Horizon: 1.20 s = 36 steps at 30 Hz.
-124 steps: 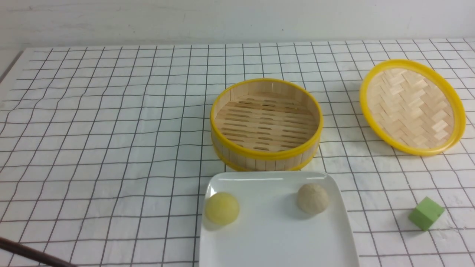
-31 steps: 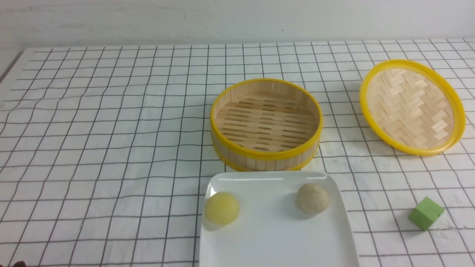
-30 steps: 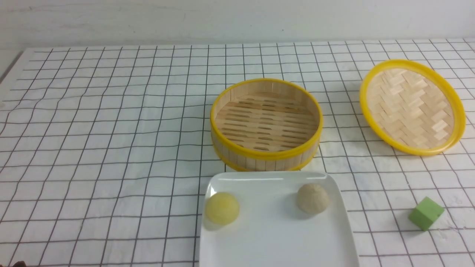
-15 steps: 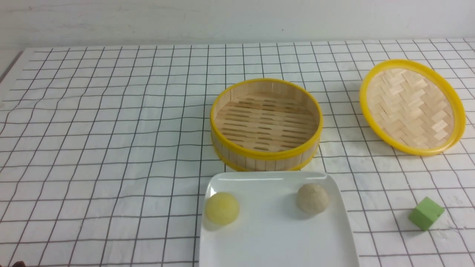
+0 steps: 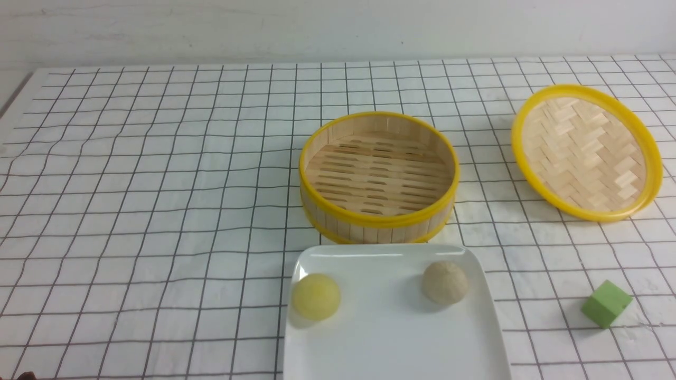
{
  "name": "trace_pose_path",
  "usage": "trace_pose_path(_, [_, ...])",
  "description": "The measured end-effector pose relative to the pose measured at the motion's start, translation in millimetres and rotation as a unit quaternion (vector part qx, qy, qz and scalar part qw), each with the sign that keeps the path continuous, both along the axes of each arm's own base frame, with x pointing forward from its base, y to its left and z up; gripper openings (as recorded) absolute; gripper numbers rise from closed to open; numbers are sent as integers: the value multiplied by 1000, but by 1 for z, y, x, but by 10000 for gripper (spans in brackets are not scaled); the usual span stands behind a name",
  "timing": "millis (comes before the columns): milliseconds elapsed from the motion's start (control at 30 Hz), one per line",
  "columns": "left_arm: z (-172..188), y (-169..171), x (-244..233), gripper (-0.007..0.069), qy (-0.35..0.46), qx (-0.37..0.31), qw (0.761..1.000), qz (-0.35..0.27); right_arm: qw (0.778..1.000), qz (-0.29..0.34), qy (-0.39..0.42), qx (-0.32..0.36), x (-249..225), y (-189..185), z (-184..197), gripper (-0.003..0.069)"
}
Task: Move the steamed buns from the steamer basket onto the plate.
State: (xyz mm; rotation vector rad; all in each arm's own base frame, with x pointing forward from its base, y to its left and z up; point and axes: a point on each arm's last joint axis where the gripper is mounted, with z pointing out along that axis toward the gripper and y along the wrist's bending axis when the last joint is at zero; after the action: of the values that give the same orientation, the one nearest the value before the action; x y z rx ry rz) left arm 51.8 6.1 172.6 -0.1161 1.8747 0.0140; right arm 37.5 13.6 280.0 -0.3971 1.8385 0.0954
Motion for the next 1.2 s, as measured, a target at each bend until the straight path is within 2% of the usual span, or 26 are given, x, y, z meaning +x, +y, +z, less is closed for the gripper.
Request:
trace_pose_path(167, [0, 0, 0, 241, 0, 1, 1000, 0, 1000, -2, -2, 5, 0, 0, 0, 547])
trace_pose_path(267, [0, 0, 0, 241, 0, 1, 1000, 0, 998, -8, 4, 70, 6, 3, -10, 547])
trace_pose_path(333, [0, 0, 0, 241, 0, 1, 1000, 0, 997, -11, 12, 82, 8, 4, -19, 547])
trace_pose_path(367, [0, 0, 0, 241, 0, 1, 1000, 0, 996, -17, 29, 82, 13, 5, -36, 547])
trace_pose_path(633, [0, 0, 0, 241, 0, 1, 1000, 0, 995, -32, 81, 39, 18, 2, -87, 547])
trace_pose_path(967, [0, 0, 0, 241, 0, 1, 1000, 0, 995, -36, 90, 18, 19, 1, -116, 547])
trace_pose_path(1200, [0, 0, 0, 241, 0, 1, 1000, 0, 996, -36, 75, 21, 20, 1, -116, 547])
